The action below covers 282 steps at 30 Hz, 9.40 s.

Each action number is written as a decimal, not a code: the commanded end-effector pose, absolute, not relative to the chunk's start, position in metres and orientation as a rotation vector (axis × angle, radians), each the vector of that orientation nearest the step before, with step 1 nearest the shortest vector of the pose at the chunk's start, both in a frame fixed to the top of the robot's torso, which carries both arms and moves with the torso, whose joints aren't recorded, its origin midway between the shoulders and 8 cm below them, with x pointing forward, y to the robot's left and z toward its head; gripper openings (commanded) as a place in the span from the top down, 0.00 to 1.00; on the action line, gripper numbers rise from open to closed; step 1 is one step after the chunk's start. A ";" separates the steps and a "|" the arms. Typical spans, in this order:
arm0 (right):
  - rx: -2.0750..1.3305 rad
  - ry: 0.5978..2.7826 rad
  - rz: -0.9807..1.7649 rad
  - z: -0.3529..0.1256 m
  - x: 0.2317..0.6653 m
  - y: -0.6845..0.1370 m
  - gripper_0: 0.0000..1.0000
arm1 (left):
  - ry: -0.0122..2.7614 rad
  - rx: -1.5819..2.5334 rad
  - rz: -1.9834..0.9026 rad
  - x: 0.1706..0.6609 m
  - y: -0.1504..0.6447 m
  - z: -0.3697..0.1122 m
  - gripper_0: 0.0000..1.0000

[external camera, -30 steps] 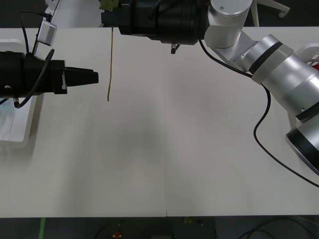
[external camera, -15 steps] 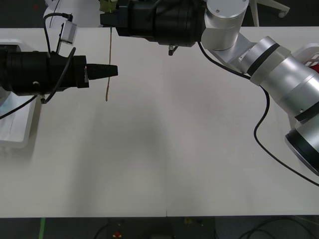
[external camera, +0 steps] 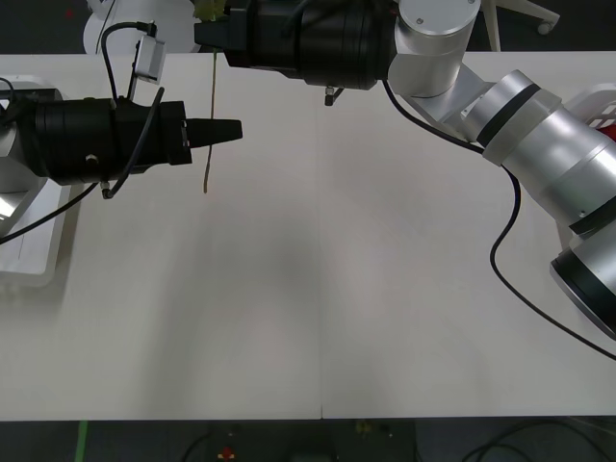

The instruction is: Put the red flowers into the right box and the blue flowers into the left box

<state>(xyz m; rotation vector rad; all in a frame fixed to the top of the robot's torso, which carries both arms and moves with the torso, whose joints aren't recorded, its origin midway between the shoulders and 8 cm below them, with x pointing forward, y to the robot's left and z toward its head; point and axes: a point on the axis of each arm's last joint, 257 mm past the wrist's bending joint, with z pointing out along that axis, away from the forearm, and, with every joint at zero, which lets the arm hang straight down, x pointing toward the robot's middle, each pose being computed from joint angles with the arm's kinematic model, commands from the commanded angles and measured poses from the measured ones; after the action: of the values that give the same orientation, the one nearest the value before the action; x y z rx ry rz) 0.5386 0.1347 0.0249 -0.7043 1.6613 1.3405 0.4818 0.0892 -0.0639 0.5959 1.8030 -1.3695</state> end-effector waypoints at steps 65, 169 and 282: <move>-1.655 1.653 0.560 -0.063 0.492 -0.132 0.02 | 2.406 0.114 0.121 0.450 0.625 -0.129 1.00; -1.606 1.654 0.530 -0.067 0.504 -0.132 0.00 | 1.602 1.571 -0.587 0.491 0.125 -0.094 0.00; 0.007 2.637 0.595 -0.099 0.547 -0.207 0.00 | 1.602 1.571 -0.587 0.491 0.125 -0.094 0.00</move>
<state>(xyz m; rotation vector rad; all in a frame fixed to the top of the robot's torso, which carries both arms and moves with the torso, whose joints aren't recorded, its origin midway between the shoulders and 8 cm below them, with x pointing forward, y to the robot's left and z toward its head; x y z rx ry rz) 0.5284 -0.2125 -0.1312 -0.1187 2.6910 0.5976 0.4876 0.1420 -0.1286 1.4920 1.7493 -0.6397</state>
